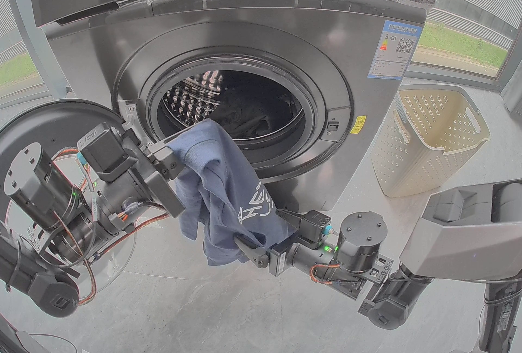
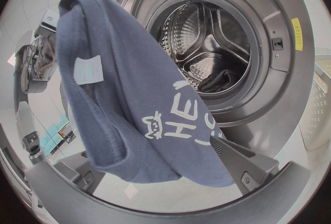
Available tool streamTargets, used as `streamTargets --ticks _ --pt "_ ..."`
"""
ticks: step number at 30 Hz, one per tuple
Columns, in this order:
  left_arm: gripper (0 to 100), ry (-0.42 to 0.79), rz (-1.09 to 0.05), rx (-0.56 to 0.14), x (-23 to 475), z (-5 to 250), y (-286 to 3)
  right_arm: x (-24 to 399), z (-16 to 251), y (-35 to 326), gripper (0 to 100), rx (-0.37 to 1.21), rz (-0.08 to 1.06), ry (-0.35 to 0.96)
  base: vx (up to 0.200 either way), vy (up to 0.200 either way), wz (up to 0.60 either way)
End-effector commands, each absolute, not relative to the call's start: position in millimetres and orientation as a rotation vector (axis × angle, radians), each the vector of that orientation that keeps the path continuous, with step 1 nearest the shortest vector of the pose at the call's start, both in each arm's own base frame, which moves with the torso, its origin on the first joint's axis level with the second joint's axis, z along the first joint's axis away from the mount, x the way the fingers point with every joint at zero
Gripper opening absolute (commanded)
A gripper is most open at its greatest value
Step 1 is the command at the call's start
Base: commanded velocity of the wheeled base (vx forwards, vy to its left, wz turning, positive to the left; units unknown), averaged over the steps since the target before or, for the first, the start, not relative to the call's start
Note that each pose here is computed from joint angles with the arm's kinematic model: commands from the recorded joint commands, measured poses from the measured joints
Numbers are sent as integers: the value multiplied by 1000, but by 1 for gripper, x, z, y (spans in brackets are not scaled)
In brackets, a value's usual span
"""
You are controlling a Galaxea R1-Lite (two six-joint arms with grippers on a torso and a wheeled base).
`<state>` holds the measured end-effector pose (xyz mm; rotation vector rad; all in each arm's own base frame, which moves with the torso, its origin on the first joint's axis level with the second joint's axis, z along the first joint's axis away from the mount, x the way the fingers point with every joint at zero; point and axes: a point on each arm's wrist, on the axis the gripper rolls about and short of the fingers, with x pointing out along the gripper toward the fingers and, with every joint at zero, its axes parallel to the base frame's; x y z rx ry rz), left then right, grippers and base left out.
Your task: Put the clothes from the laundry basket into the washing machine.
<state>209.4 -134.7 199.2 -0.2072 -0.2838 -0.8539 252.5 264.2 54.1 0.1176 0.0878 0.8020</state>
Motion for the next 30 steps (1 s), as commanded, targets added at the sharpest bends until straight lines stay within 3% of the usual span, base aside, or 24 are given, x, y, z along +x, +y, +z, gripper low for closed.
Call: streamTargets --ticks 1,14,30 --pt "0 -302 -867 -211 204 204 -133 269 39 267 100 110 778 93 0 0 0" --pt "0 -310 -877 -216 201 206 -133 315 30 270 100 135 713 14 0 0 0" --pt "0 -301 -912 -223 195 205 -140 339 18 293 100 151 746 -64 0 0 0"
